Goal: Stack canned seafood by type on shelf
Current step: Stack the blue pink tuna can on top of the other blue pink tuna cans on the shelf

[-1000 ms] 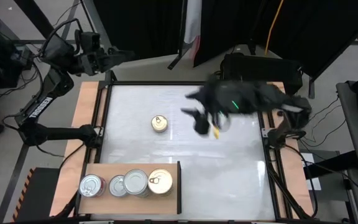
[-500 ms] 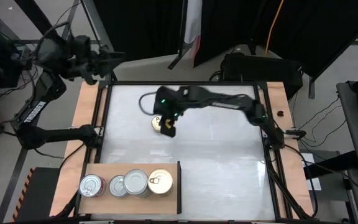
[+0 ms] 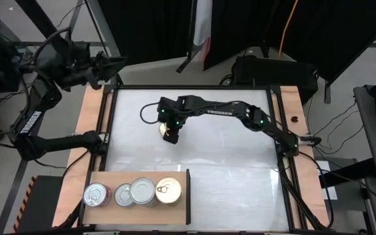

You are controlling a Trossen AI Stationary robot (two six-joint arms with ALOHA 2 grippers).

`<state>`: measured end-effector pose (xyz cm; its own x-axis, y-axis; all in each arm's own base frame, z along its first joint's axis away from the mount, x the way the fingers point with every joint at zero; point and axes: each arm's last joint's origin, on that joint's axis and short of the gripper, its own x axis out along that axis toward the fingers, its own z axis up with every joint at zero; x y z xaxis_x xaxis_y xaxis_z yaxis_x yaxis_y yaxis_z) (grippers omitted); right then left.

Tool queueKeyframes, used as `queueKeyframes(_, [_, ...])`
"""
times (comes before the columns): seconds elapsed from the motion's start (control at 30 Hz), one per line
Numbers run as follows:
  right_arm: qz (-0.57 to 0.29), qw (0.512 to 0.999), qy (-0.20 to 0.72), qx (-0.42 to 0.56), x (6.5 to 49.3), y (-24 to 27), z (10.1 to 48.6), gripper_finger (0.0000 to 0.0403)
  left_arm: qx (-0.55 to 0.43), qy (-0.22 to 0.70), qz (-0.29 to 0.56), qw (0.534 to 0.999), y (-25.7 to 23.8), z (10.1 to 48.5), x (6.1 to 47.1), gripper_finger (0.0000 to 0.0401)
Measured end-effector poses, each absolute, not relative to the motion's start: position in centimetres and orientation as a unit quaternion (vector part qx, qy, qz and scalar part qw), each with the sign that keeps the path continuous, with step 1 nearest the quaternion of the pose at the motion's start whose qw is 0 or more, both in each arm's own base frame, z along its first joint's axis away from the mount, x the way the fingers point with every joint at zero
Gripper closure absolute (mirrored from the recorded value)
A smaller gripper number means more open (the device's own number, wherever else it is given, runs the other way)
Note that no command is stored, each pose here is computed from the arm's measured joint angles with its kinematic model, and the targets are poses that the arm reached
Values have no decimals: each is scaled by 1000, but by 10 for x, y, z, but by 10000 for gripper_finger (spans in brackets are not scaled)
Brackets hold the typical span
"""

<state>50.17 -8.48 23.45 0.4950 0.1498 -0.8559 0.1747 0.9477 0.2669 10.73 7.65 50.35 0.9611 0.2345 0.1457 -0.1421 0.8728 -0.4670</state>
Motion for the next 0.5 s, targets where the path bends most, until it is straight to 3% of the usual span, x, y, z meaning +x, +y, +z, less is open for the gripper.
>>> queueKeyframes(0.5, [12,811,563,162,510,-84,180,403,-229,-83,108,964,73,500,103,210])
